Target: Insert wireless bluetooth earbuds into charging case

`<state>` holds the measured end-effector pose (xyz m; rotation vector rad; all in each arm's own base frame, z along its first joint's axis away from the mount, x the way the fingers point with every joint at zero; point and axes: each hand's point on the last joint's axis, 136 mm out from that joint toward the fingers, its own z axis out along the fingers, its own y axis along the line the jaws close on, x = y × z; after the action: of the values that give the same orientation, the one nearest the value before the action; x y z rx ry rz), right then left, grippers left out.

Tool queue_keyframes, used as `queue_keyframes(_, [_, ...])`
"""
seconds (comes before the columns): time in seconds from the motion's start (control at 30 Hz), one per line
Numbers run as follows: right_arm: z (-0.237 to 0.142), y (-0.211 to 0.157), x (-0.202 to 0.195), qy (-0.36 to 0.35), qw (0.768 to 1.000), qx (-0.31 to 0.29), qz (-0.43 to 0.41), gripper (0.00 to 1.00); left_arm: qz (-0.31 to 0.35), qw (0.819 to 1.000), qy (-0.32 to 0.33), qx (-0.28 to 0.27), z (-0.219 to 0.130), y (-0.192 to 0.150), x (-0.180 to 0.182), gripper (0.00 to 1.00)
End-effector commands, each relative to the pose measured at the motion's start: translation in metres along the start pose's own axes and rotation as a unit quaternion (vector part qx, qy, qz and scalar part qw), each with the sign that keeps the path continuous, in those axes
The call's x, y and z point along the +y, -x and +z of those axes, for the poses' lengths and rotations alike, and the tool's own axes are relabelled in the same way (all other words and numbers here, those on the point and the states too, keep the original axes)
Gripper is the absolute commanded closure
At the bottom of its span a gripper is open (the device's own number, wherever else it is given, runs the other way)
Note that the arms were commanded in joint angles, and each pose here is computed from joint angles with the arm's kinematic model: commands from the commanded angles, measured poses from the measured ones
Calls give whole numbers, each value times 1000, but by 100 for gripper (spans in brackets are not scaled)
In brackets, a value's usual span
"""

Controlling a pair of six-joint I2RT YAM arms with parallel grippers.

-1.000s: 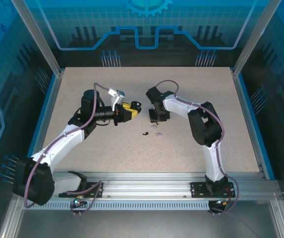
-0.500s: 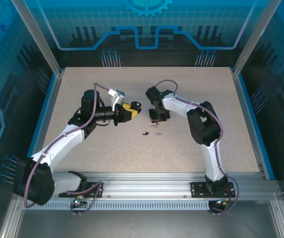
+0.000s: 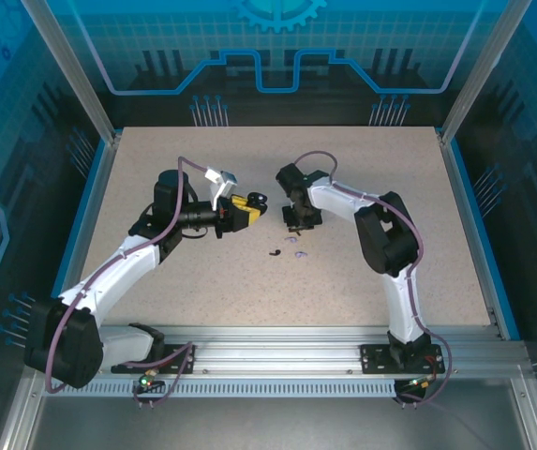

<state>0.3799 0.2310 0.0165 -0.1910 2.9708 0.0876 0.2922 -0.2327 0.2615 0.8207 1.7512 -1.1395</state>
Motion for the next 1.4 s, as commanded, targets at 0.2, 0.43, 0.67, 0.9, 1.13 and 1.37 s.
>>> queue_keyframes(0.2, [-22,8,-5,54,997,-48,37,79,17,1000,-2,-14,-4,17,-3,79])
queue_keyframes(0.43, [-35,14,-4,78,993,-74,48,79,15,1000,5,-14,-4,18,0,79])
queue_keyframes(0.67, [-52,19,-2,97,989,-103,51,79,13,1000,17,-17,-3,17,5,79])
queue_keyframes(0.9, [-65,20,-3,116,984,-122,54,79,11,999,29,-20,-3,17,10,79])
queue_keyframes(1.13, [-83,22,-6,138,977,-149,58,79,-1,998,50,-22,-3,16,19,79])
queue_keyframes(1.37, [-102,23,-7,152,972,-172,54,79,-6,998,56,-28,-4,16,22,79])
